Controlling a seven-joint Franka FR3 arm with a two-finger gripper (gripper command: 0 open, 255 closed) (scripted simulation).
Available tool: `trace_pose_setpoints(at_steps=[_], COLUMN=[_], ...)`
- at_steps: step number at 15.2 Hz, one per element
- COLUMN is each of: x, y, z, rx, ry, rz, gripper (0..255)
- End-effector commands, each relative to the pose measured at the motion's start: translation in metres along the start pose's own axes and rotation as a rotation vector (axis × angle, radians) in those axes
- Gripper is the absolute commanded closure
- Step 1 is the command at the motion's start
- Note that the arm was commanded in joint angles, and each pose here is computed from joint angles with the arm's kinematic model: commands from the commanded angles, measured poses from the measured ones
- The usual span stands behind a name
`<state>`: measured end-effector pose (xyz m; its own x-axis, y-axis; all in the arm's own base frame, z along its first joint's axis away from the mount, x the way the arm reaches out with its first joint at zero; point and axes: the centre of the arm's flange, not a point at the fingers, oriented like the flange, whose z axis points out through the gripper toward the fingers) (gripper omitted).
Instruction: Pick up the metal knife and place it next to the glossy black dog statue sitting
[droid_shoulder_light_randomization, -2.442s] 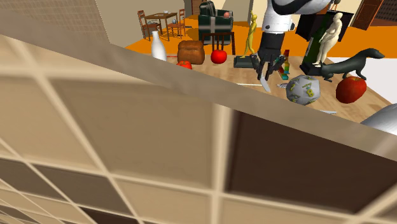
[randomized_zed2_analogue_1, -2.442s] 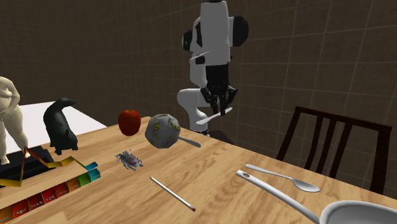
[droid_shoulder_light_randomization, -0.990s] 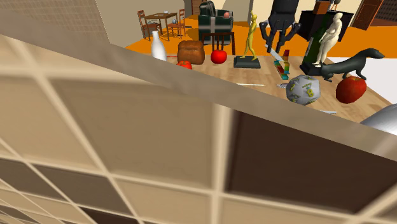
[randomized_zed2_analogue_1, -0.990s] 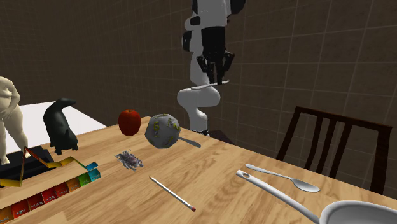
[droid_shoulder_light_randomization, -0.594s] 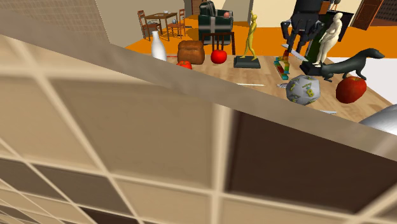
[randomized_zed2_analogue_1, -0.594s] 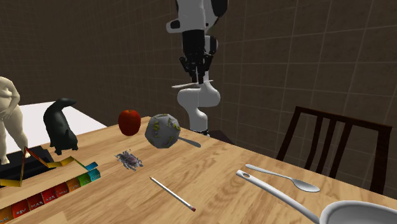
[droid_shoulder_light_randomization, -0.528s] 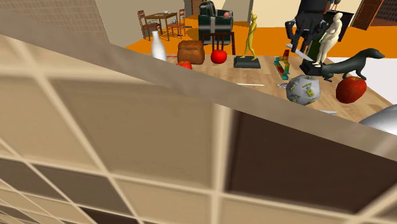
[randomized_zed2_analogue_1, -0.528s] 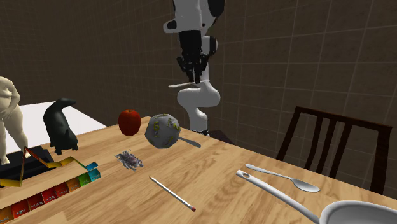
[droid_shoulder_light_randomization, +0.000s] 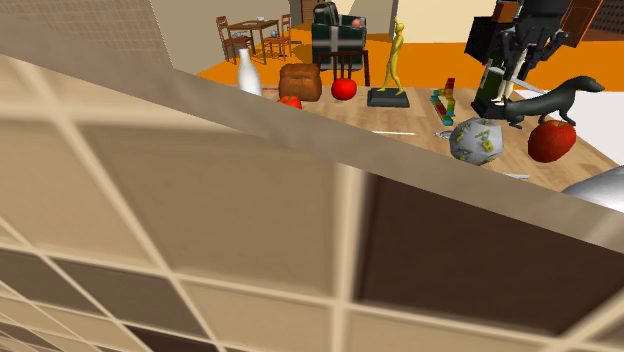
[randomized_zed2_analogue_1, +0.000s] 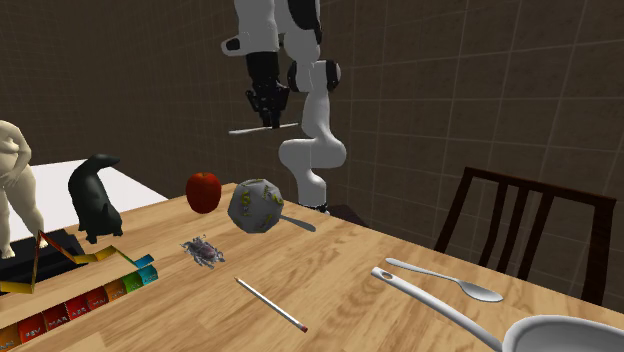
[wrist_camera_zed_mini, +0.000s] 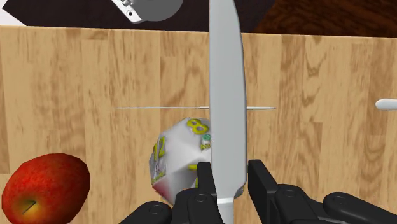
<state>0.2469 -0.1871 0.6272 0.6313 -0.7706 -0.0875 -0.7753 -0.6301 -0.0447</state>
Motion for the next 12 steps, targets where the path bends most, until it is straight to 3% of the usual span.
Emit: trace_pose_setpoints(at_steps=[1,12], x=[0.001,0.014], y=[0.028,0.172], z=[0.000,-0.008], rx=[-0.001,-0.001], ry=[-0.001,-0.001], rz=[-0.001,-0.001], gripper=[255,255])
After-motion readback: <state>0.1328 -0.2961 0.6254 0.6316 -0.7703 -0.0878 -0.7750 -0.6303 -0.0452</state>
